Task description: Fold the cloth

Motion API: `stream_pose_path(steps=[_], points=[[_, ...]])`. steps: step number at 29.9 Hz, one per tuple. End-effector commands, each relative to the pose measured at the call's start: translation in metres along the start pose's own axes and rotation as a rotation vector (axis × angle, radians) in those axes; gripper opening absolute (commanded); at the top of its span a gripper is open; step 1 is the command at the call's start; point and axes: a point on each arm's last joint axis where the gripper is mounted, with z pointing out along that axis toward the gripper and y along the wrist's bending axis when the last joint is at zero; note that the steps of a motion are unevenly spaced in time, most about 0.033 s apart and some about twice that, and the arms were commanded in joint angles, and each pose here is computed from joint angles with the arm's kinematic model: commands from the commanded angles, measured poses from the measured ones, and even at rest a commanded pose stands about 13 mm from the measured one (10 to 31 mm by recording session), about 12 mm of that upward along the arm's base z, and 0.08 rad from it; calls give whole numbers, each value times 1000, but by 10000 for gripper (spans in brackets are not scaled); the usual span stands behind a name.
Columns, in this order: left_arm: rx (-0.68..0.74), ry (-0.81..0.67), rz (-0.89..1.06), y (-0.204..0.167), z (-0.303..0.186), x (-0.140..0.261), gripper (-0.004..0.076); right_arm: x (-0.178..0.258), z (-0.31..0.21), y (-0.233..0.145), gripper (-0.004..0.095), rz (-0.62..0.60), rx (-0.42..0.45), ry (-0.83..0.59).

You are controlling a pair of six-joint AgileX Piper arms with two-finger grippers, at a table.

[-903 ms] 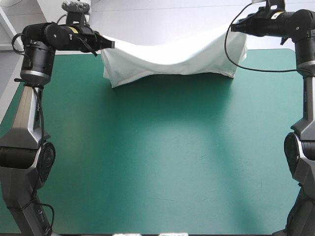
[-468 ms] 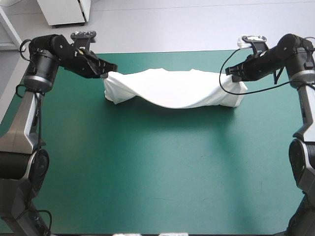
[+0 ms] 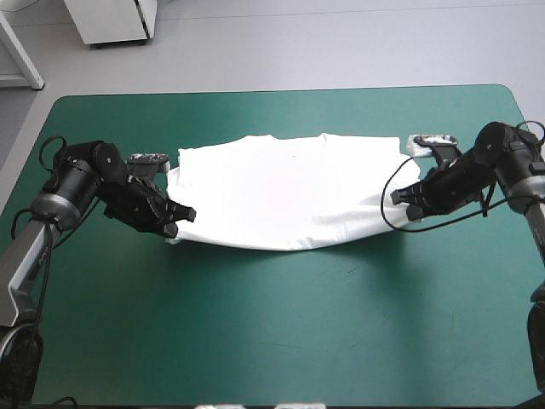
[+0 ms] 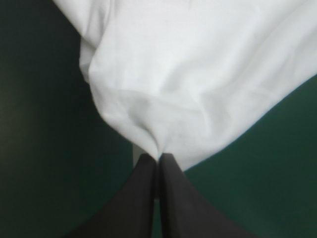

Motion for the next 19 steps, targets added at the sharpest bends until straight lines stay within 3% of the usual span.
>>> stream_pose_path(steps=[1, 9, 15, 19], points=[[23, 17, 21, -7, -13, 18, -9, 20, -6, 13, -13, -36, 2, 26], [-2, 62, 26, -4, -6, 37, -9, 58, 20, 9, -13, -28, 22, 180], [-50, 98, 6, 1, -1, 52, -9, 69, 16, 11, -7, -31, 33, 168], [-49, 87, -1, 0, -4, 53, -3, 71, 10, 14, 115, -33, 24, 157]])
